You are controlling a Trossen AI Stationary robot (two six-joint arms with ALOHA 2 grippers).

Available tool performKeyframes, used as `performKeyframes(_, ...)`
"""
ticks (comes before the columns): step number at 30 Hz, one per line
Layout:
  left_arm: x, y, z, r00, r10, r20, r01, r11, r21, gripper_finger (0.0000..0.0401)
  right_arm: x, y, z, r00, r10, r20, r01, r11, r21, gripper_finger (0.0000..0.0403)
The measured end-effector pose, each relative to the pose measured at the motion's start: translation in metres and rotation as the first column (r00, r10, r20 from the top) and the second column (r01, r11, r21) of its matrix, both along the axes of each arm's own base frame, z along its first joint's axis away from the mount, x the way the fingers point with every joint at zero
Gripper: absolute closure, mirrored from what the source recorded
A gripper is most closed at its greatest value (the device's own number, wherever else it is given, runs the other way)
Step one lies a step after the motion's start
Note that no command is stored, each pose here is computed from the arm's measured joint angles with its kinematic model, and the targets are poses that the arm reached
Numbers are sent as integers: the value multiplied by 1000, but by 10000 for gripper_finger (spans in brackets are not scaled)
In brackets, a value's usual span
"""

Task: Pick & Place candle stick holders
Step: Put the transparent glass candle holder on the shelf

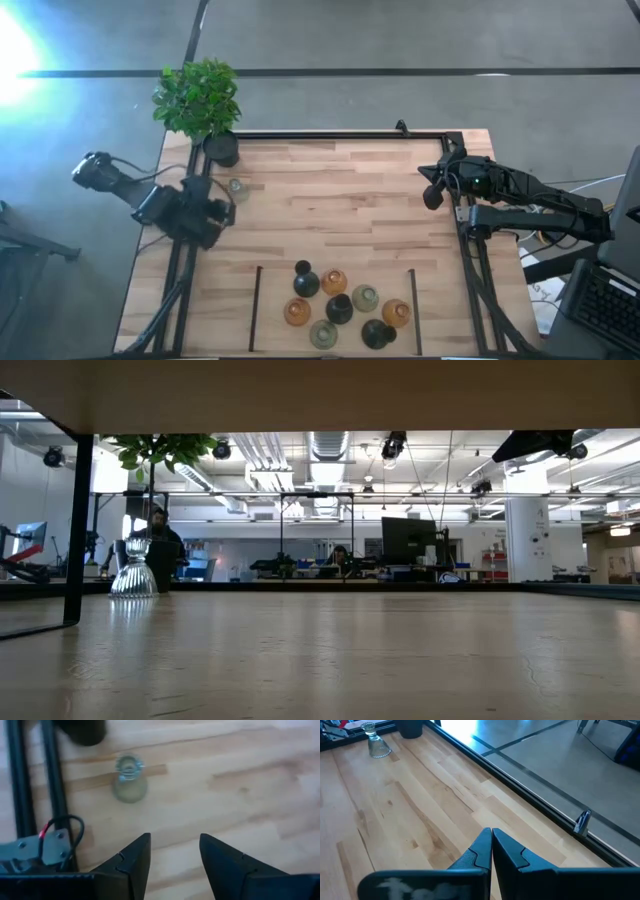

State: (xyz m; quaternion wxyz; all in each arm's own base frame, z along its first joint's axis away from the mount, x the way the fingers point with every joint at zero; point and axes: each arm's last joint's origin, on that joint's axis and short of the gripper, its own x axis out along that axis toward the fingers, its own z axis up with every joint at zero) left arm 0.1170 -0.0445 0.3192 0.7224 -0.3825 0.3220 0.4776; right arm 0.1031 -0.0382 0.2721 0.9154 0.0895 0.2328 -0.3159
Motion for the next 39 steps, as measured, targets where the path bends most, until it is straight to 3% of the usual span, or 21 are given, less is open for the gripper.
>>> performKeyframes(3, 5, 12, -3, 997, 70, -20, -71, 997, -37, 237, 0, 0, 0, 1000, 0, 0, 0, 1000, 0, 394)
performKeyframes(11, 47, 44, -7, 998, 66, 24, -64, 996, -66, 264, 0, 0, 0, 1000, 0, 0, 0, 1000, 0, 394)
performKeyframes(20, 78, 105, -35, 982, 70, -174, -102, 978, -183, 270, 0, 0, 0, 1000, 0, 0, 0, 1000, 0, 394)
performKeyframes(29, 87, 123, -51, 951, 29, -308, -75, 987, -140, 270, 0, 0, 0, 1000, 0, 0, 0, 1000, 0, 394)
performKeyframes(39, 91, 136, -68, 911, 1, -412, -96, 973, -210, 270, 0, 0, 0, 1000, 0, 0, 0, 1000, 0, 394)
